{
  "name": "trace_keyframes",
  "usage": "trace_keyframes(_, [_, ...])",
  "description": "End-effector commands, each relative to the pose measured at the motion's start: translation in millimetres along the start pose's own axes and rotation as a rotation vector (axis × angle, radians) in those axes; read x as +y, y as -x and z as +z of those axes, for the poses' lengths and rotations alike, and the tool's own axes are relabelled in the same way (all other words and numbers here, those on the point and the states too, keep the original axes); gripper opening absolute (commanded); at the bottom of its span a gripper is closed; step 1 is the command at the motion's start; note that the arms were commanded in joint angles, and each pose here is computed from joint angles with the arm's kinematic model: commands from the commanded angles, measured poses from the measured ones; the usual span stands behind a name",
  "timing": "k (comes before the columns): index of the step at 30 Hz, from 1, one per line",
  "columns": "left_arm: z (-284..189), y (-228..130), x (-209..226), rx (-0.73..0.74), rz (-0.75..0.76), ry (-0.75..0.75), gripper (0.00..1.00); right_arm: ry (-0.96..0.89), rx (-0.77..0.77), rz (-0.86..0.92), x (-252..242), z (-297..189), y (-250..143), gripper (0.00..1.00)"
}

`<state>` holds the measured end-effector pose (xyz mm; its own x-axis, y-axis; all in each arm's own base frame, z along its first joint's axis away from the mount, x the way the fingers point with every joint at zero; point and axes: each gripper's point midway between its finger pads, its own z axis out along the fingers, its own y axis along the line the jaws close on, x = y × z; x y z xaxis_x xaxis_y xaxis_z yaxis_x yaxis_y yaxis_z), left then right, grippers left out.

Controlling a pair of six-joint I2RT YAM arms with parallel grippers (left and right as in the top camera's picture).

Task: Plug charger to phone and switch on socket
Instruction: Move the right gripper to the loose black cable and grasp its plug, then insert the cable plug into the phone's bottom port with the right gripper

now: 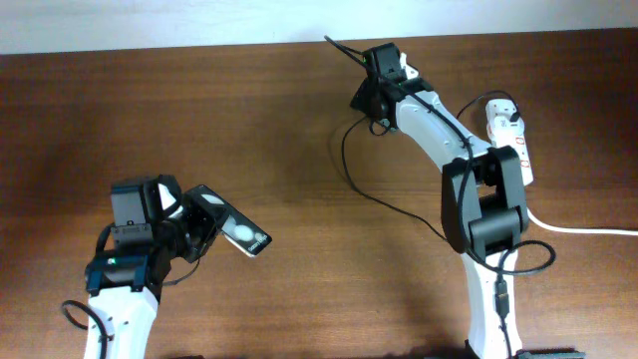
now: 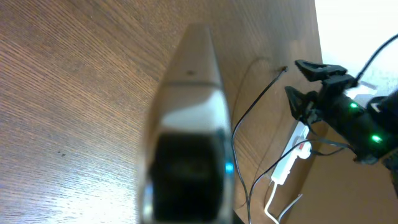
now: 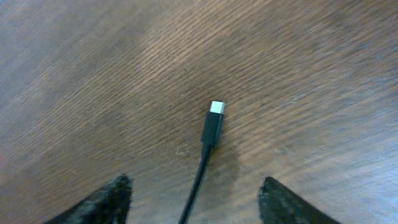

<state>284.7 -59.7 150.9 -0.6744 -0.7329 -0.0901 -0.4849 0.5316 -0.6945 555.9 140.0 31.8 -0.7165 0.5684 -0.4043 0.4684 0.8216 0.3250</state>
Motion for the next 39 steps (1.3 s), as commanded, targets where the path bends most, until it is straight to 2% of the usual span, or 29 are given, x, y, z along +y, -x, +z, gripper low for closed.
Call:
trace_keyframes(1, [-3.4,4.4,-4.1,-0.022,0.024,-0.008,0.01,0.018,0.042,0.035,1.3,19.7,-10.9,0.61])
trace_keyframes(4, [-3.4,4.5,-4.1,-0.023,0.024,-0.007,0.02,0.027,0.084,0.038,-0.1,29.6,-22.1,0.54])
trace_keyframes(5, [-3.4,4.5,-4.1,-0.023,0.024,-0.008,0.01,0.061,0.123,0.039,5.3,31.4,-29.3,0.46])
trace_keyframes(9, [-3.4,4.5,-4.1,-0.023,0.024,-0.008,0.02,0.057,0.157,0.042,2.1,30.7,-34.6,0.23])
trace_keyframes(10, [-3.4,4.5,-4.1,-0.023,0.024,-0.008,0.01,0.038,0.170,0.050,-5.5,30.7,-34.4,0.11])
trace_keyframes(11, [-3.4,4.2,-3.8,-0.021,0.023,-0.007,0.02,0.042,0.204,0.054,-10.5,29.2,-35.7,0.04])
trace_keyframes(14, [-3.4,-0.3,0.9,-0.003,0.011,0.011,0.00,0.176,0.327,-0.031,-11.0,-8.3,-24.2,0.04])
trace_keyframes(16, [-3.4,-5.3,-2.7,0.025,0.010,-0.011,0.00,0.214,0.332,-0.144,-13.7,-65.3,-8.3,0.04])
trace_keyframes(17, [-3.5,-7.8,-4.8,0.040,0.019,-0.023,0.00,0.225,0.319,-0.197,-13.7,-94.1,-2.5,0.04])
trace_keyframes(20, [-4.9,-19.7,-14.7,0.107,0.061,-0.084,0.00,0.292,0.222,-0.326,-10.3,-228.5,8.0,0.04])
trace_keyframes(23, [-6.5,-27.3,-21.1,0.151,0.061,-0.123,0.00,0.310,0.220,-0.398,-40.8,-340.9,-25.9,0.04])
trace_keyframes(25, [-8.0,-31.2,-26.8,0.175,0.066,-0.155,0.00,0.365,0.251,-0.467,-56.4,-390.3,-56.2,0.04])
trace_keyframes(27, [-13.4,-33.5,-50.4,0.203,0.119,-0.273,0.00,0.386,0.238,-0.493,-73.7,-427.5,-76.9,0.04])
trace_keyframes(30, [-26.5,-29.6,-91.5,0.193,0.242,-0.464,0.00,0.426,0.159,-0.510,-100.6,-463.2,-105.9,0.04])
trace_keyframes(32, [-31.0,-34.6,-116.8,0.193,0.277,-0.544,0.00,0.439,0.151,-0.513,-116.6,-457.1,-126.2,0.04])
trace_keyframes(35, [-52.6,-54.1,-176.3,0.164,0.446,-0.765,0.00,0.610,0.193,-0.521,-112.9,-430.9,-161.4,0.04])
trace_keyframes(37, [-48.0,-64.5,-189.2,0.180,0.443,-0.795,0.00,0.669,0.247,-0.515,-112.8,-408.7,-178.4,0.04])
trace_keyframes(39, [-25.2,-67.0,-184.1,0.266,0.336,-0.749,0.00,0.698,0.248,-0.596,-108.0,-399.4,-186.1,0.04])
